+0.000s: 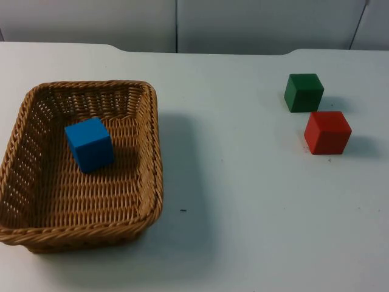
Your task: Pick up the basket with the left hand and place the blue cube into the basket with the right hand.
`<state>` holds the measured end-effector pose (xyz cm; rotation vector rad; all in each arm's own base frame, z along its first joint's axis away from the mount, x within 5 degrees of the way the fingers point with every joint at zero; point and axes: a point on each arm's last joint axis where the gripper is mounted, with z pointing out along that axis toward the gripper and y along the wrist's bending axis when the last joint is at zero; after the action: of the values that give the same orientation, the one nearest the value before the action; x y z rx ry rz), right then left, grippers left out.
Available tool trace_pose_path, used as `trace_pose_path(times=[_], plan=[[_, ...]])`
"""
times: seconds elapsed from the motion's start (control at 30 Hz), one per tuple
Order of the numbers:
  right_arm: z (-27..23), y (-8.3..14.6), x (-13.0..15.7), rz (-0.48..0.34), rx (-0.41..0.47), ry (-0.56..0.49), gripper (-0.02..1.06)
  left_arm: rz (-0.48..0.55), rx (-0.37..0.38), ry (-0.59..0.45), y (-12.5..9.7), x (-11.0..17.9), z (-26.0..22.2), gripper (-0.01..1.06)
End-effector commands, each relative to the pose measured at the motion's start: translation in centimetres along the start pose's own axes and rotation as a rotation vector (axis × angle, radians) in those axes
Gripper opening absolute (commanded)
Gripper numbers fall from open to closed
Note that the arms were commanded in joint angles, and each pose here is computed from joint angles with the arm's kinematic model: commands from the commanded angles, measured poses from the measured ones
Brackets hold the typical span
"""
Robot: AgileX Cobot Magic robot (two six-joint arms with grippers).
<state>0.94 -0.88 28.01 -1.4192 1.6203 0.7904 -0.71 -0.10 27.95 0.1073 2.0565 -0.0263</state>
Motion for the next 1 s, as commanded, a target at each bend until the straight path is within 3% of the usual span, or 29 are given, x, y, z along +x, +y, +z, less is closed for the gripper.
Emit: trace_pose_path(times=[0.0,0.03,0.17,0.2,0.27,0.37,0.4,0.53,0.57,0.7,0.97], plan=[[0.0,0.1,0.2,0.076,0.164,0.004,1.05,-0.006,-0.002,-0.012,0.0,0.0,0.0,1.05],[0.0,0.1,0.2,0.076,0.164,0.004,1.05,-0.006,-0.002,-0.012,0.0,0.0,0.0,1.05],[-0.2,0.4,0.3,0.203,0.408,0.021,1.05,-0.006,-0.002,-0.012,0.0,0.0,0.0,1.05],[-0.2,0.4,0.3,0.203,0.408,0.021,1.05,-0.006,-0.002,-0.012,0.0,0.0,0.0,1.05],[-0.3,0.6,0.3,0.294,0.582,0.034,1.05,-0.006,-0.002,-0.012,0.0,0.0,0.0,1.05],[-0.4,0.8,0.3,0.380,0.747,0.046,1.05,-0.006,-0.002,-0.012,0.0,0.0,0.0,1.05],[-0.4,0.8,0.3,0.380,0.747,0.046,1.05,-0.006,-0.002,-0.012,0.0,0.0,0.0,1.05],[-0.4,1.2,0.3,0.526,1.027,0.066,1.05,-0.006,-0.002,-0.012,0.0,0.0,0.0,1.05],[-0.4,1.2,0.3,0.526,1.027,0.066,1.05,-0.006,-0.002,-0.012,0.0,0.0,0.0,1.05],[-0.4,1.4,0.3,0.612,1.190,0.078,1.05,-0.006,-0.002,-0.012,0.0,0.0,0.0,1.05],[-0.3,1.5,0.3,0.668,1.298,0.086,1.05,-0.006,-0.002,-0.012,0.0,0.0,0.0,1.05]])
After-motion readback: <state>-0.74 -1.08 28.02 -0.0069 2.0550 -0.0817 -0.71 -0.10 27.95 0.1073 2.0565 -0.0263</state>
